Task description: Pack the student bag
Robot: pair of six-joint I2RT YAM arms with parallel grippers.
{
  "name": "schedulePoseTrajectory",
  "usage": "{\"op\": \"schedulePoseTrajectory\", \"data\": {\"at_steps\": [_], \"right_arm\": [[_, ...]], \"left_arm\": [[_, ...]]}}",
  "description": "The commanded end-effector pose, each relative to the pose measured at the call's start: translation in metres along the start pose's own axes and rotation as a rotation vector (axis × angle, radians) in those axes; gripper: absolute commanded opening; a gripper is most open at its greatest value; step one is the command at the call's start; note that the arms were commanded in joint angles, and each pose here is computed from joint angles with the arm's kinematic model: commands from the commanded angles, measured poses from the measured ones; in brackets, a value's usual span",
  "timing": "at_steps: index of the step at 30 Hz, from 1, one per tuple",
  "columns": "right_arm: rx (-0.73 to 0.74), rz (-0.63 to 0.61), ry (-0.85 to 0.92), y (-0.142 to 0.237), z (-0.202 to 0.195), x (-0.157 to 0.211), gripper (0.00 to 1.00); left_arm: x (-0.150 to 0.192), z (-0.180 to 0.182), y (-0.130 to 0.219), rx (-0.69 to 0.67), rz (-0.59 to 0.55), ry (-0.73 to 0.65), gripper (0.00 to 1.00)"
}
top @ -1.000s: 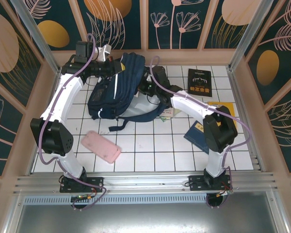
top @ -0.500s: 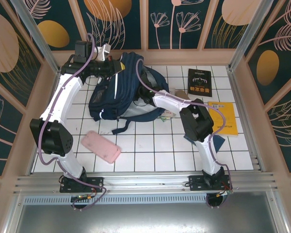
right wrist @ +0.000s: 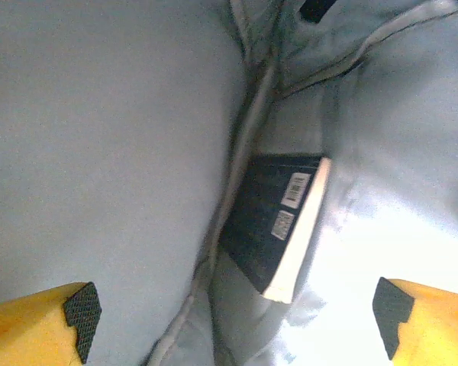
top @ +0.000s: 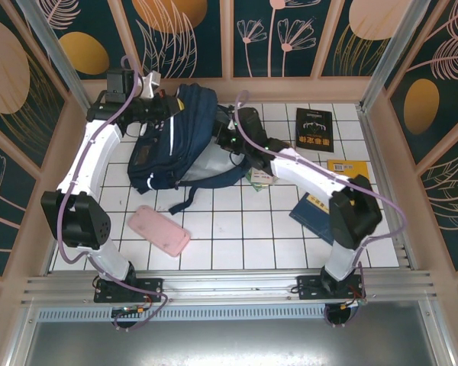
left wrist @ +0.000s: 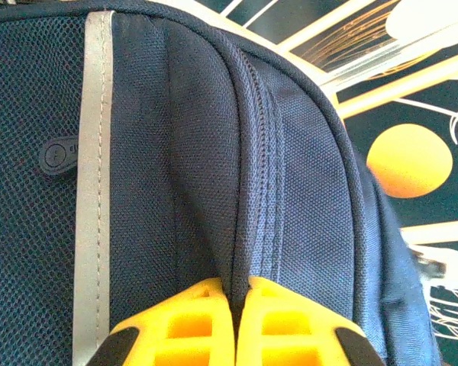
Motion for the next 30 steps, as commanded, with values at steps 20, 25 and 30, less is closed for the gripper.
{"op": "schedulePoseTrajectory", "data": {"at_steps": [20,25,30], "right_arm": [[0.946,-0.036,-0.386,0.275,-0.241,0.126,0.92],[1.069,-0.059,-0.542,0.301,-0.289,0.156,0.93],[1.170,-0.112,-0.638,0.316,-0.323,0.170,0.95]], "left_arm": [[0.072,0.104,-0.077,-0.221,-0.021,-0.059,0.00],[0.076,0.103,-0.079,-0.226,-0.003,-0.065,0.30],[0.072,0.091,-0.065,-0.271,-0.072,-0.120,0.43]]}}
Point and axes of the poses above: each hand's point on the last joint's axis, 136 mm out from that joint toward the fingers, its own y axis back along the fingers, its own z axis along the line the jaws close on, x = y × z, the point moved 3 cm from there along y, back along the fingers, and after that the axes turned 15 degrees about y, right-handed, at the moved point
